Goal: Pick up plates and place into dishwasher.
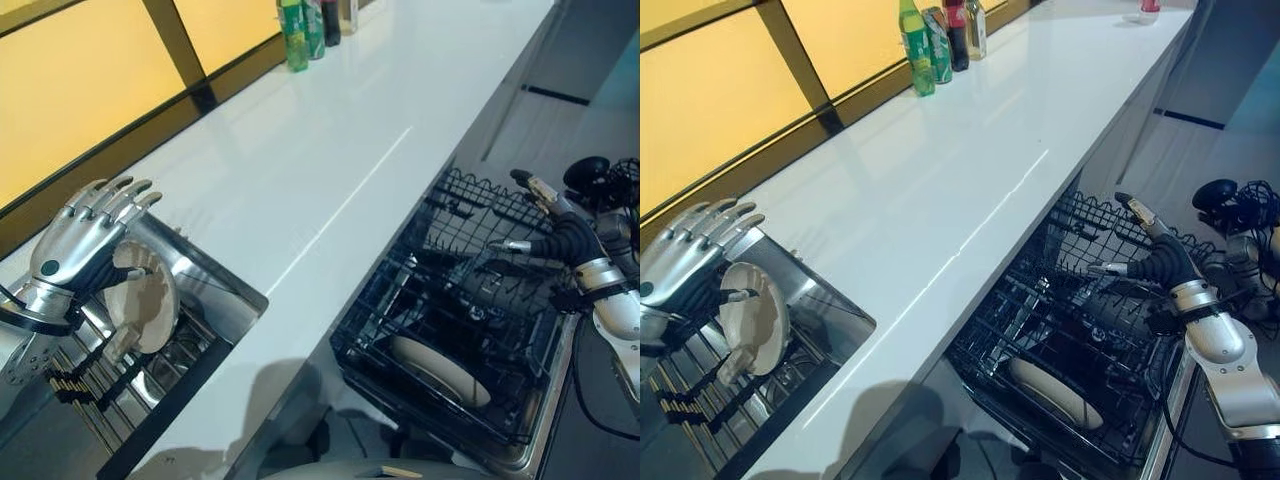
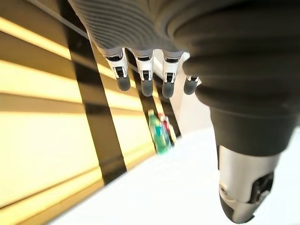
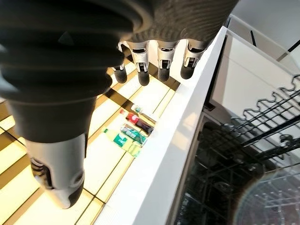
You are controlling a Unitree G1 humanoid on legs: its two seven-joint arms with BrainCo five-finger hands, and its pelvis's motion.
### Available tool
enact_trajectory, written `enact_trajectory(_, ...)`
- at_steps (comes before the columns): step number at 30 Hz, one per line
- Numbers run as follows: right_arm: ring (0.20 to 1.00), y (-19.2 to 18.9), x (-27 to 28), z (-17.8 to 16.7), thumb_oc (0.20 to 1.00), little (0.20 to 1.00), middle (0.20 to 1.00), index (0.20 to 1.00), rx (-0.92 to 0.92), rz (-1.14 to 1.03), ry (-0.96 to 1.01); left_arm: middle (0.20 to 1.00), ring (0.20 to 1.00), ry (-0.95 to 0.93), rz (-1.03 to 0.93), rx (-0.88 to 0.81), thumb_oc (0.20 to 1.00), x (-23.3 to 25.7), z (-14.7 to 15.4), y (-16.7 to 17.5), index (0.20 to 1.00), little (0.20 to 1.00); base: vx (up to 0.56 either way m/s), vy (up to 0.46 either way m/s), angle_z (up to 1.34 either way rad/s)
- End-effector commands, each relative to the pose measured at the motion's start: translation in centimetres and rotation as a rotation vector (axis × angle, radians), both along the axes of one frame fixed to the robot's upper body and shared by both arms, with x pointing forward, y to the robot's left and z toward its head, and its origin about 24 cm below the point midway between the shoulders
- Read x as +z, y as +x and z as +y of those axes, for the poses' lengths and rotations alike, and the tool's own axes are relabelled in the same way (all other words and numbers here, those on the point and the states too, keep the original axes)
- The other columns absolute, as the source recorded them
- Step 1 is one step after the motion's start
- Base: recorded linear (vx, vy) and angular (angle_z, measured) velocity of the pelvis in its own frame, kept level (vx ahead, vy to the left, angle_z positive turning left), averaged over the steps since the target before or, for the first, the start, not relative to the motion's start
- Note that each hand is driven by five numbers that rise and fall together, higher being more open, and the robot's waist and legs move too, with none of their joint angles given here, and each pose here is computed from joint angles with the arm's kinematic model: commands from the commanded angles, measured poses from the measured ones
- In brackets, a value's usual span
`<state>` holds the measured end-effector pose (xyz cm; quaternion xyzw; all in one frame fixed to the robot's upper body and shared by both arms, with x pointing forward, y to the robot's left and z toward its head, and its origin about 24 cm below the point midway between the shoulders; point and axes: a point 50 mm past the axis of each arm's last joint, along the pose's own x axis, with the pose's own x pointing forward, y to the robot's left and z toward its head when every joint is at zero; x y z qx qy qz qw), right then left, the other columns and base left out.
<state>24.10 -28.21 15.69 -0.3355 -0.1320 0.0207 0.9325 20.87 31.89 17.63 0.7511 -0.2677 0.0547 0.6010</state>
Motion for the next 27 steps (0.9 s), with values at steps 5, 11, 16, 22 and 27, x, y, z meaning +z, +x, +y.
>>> enact_trajectory(5,1.0,-0.7,0.8,0.8,1.0,1.0,1.0,1.0,0.026,-0.066,0.028,1.0,1.0,0.033,-0.226,-0.022,1.0,4.1,0.0,-0.5,1.0,1.0,0.0,-0.009,0.01)
enact_trajectory(11,1.0,-0.9,0.8,0.5,1.0,1.0,1.0,1.0,0.021,-0.059,0.03,1.0,1.0,0.176,-0.117,0.125,1.0,3.2,1.6,-0.4,1.0,1.0,0.01,0.001,0.0)
enact_trajectory(16,1.0,-0.9,1.3,0.0,1.0,1.0,1.0,1.0,0.016,-0.054,0.018,1.0,1.0,0.26,0.117,0.156,1.0,1.2,1.8,-0.4,1.0,1.0,0.0,0.027,0.01)
enact_trajectory(22,1.0,-0.7,1.6,-0.2,1.0,1.0,1.0,1.0,0.036,-0.048,-0.003,1.0,1.0,0.307,0.279,0.171,1.0,-0.1,1.8,0.1,1.0,1.0,0.0,0.057,0.01)
enact_trajectory(27,1.0,-0.3,1.5,-0.2,1.0,1.0,1.0,1.0,0.04,-0.043,-0.016,1.0,1.0,0.305,0.315,0.163,1.0,-0.9,2.0,0.4,1.0,1.0,0.0,0.054,0.02)
